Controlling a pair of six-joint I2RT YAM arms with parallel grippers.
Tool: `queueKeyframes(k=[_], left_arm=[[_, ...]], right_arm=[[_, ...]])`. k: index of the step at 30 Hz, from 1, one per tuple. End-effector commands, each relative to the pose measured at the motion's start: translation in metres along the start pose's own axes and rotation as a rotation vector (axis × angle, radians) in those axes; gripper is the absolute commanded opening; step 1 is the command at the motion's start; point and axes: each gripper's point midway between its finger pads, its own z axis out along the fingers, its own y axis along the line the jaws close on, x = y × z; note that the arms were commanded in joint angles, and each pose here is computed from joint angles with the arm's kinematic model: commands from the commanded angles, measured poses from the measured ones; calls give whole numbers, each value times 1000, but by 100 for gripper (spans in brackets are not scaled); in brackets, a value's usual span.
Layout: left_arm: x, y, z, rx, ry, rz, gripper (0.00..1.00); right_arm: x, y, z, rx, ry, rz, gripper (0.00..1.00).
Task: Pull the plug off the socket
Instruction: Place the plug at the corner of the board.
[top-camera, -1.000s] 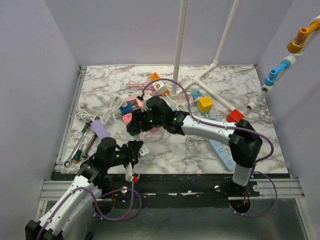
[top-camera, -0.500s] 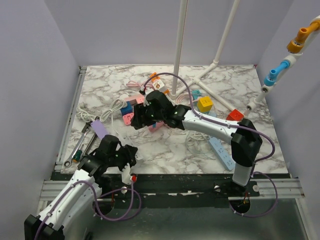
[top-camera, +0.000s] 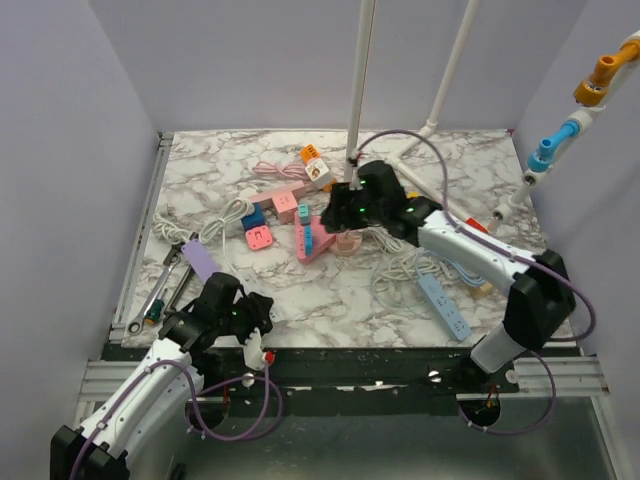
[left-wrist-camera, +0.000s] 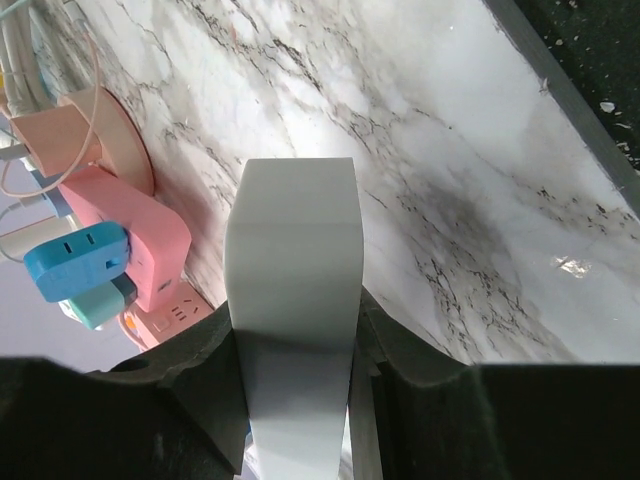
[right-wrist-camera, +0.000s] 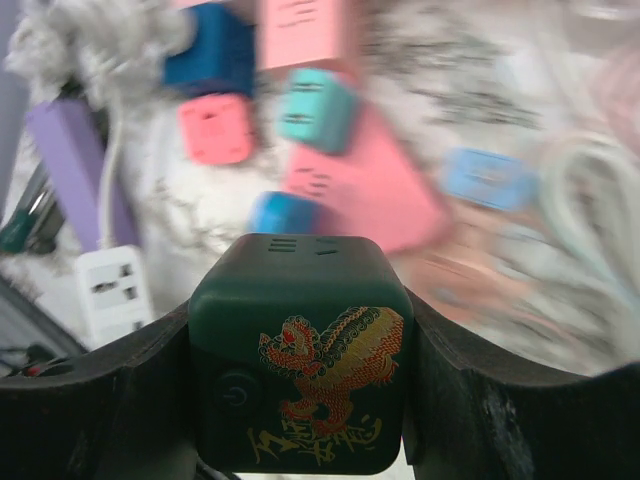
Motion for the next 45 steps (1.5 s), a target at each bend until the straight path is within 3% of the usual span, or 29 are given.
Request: queueKeyframes(k=[1,4,9,20,23,25,28,34,45], left_arm=[[6,13,-2,-55,25,9,0],[7,14,-1,-66,30,20,0],[7,16,1,-86,32,36,0],[8,22,0,-102,27,7,0],[8,23,0,-109,31,4,0],[9,22,1,-109,31,1,0],[9,23,2,-118,28,1,0],[9,30,4,-141,21,10,0],[9,37,13,-154,-15,14,0]], right_arm=[[0,-96,-51,193,-55,187,17],[22,-150,-82,342,-75,275,18],[59,-198,-125,573,-96,417,22],[120,-282,-188,786,-174,904,25],[127,-295,-202,830,-211,974,26],[128,-300,-209,857,-244,995,32],[130,-305,-211,872,-250,1003,58],[132,-305,-205,860,-236,1020,98],[102,-291,-222,796,-300,925,100]])
